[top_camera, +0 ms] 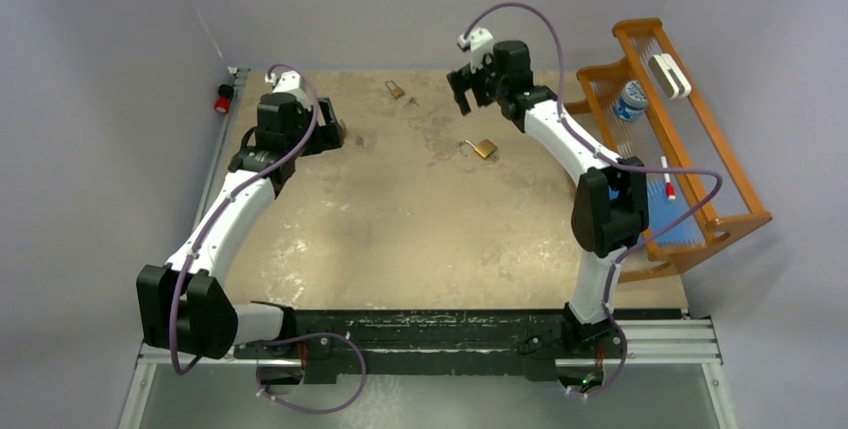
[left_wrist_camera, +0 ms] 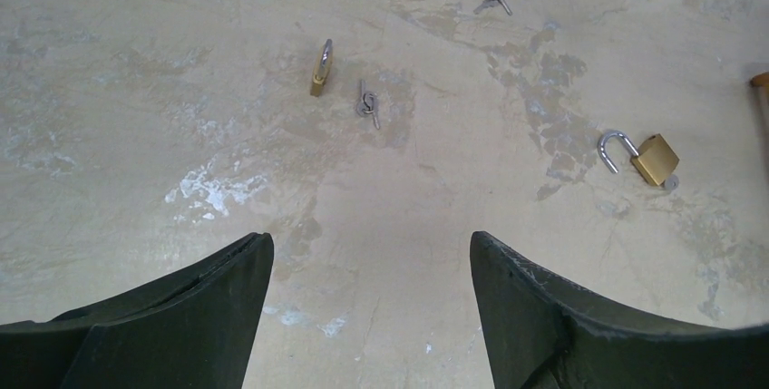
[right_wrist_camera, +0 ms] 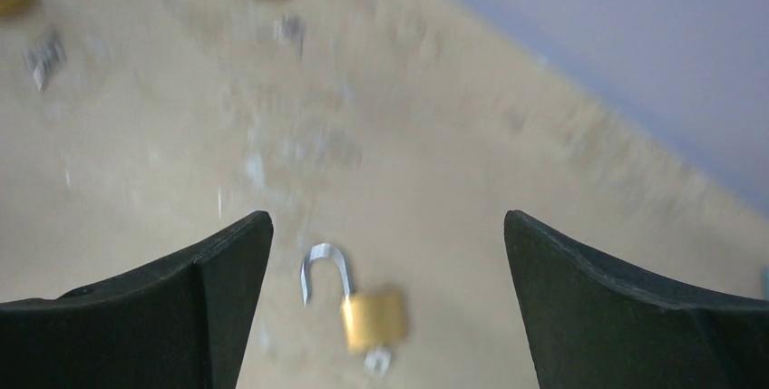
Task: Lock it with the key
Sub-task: Place the key at the center of the board, then pick up the lock from the center of the board.
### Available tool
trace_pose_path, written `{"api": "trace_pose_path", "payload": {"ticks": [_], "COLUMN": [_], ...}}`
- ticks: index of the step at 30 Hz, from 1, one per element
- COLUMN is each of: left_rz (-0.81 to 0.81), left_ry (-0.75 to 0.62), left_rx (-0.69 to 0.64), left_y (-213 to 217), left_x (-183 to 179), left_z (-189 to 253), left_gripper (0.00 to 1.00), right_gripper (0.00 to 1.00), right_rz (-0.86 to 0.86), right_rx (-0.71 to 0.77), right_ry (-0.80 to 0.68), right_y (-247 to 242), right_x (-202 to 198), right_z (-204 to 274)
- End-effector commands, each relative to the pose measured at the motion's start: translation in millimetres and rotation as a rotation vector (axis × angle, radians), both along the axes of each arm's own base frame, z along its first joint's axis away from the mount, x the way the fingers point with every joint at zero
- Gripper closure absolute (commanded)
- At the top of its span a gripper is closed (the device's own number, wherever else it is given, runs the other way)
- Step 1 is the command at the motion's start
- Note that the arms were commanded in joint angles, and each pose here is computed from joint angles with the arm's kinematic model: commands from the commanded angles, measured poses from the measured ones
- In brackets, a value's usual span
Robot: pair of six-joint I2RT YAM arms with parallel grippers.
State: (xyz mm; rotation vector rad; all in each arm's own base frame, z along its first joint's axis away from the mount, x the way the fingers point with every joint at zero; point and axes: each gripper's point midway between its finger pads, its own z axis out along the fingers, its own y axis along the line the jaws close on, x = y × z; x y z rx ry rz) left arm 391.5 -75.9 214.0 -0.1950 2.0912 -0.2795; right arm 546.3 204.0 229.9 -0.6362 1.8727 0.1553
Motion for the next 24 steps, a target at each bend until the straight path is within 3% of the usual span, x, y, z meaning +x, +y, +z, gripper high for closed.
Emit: {"api": "trace_pose_path", "payload": {"ticks": [1, 11, 19, 24], "left_rz": [-0.028, -0.110, -0.142, -0.145], "left_ry": [-0.105, -0.148, -0.119, -0.101], "left_rx": [-0.025, -0.119, -0.154, -0.154], "left_y": [-7.6, -27.4, -36.7, -37.9], "left_x": [2.2, -2.9, -1.4, 0.3], "left_z": [39.3, 56.8, 46.5, 39.1], "left_gripper": [0.21, 0.19, 0.17, 0.16], "right_gripper": [0.01, 0.01, 0.01, 0.07], "right_rz": [-0.064, -0.043, 0.030, 0.095], "right_rx": [-0.074, 0.012, -0.089, -0.096], "right_ry": [0.230, 0.301, 0.367, 0.400], "right_y": [-25.5, -21.3, -19.1, -17.8], "right_x": [-57.2, -94.8, -88.3, -70.5], "right_z": [-58.9, -79.4, -114.3, -134.0]}}
